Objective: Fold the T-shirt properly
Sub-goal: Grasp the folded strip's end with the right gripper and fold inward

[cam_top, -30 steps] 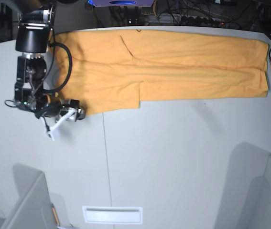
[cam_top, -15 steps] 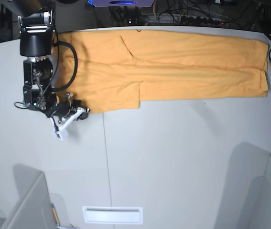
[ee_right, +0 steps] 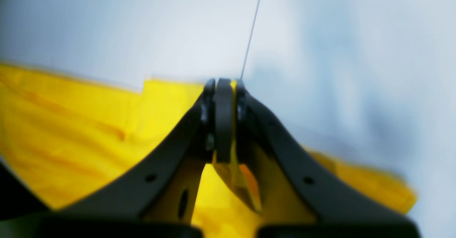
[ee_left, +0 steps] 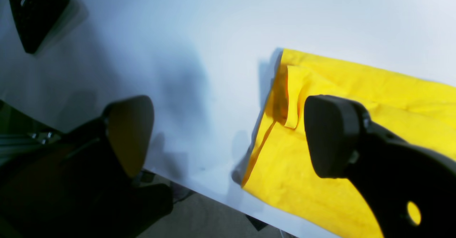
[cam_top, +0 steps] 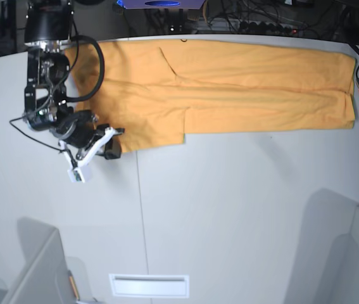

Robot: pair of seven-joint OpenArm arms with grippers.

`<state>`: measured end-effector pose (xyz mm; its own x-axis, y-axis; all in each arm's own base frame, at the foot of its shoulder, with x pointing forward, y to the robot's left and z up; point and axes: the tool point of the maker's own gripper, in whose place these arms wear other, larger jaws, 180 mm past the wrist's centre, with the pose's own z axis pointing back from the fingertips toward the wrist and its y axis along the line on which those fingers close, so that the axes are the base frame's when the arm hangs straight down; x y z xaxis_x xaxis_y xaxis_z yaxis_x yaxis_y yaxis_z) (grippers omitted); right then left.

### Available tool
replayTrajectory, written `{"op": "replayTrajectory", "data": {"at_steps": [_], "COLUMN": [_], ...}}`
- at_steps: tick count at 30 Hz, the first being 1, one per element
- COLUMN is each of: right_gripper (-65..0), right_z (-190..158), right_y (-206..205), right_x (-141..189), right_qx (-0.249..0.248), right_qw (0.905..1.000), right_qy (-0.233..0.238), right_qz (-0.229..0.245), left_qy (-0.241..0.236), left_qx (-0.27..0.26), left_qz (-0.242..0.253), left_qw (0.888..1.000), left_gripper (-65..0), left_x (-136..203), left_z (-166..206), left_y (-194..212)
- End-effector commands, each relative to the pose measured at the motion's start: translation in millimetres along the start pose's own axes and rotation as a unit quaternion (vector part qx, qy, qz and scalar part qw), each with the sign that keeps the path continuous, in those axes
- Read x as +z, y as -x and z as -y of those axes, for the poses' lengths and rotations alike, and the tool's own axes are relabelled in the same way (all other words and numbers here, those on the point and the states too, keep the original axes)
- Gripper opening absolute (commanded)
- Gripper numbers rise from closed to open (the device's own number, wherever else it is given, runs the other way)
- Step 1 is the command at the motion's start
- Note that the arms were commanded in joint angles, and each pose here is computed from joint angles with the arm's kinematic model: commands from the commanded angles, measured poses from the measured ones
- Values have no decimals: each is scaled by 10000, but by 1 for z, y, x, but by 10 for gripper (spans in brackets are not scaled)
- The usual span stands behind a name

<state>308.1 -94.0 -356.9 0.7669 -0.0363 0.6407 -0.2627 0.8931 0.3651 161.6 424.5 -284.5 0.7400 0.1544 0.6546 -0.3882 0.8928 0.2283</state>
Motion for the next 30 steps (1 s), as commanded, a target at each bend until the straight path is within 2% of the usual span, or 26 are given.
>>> {"op": "replayTrajectory", "data": {"at_steps": [1,7,12,17,25,28,30], "right_gripper": [-650,-650,-650,-650,-645,-467,-404], "right_z": [-9,-33,-50,-50,-50,-53,-54], "right_y": [-5,35,68,93,94,98,94], "right_x": [8,44,57,61,62,64,67], "right_qx": [-32,-708,-1130,-1295,-1285,-1312,-1283], "right_qw": [9997,9951,9886,9868,9868,9862,9867], "right_qy": [-147,-646,-995,-937,-938,-954,-959], "right_qz": [179,232,-21,-270,-305,-336,-265], "left_qy": [-77,-83,-70,-61,154,229,289], "left_qx": [-90,-93,-91,-72,-244,-271,-233], "left_qz": [211,217,223,220,96,64,19], "left_qw": [9997,9997,9997,9997,9995,9994,9993], "left_gripper": [0,0,0,0,0,0,-30], "left_x": [4,4,4,4,-2,-3,-4], "left_z": [-5,-5,-4,-3,14,20,25], "left_y": [-14,-14,-14,-13,-7,-5,0]}}
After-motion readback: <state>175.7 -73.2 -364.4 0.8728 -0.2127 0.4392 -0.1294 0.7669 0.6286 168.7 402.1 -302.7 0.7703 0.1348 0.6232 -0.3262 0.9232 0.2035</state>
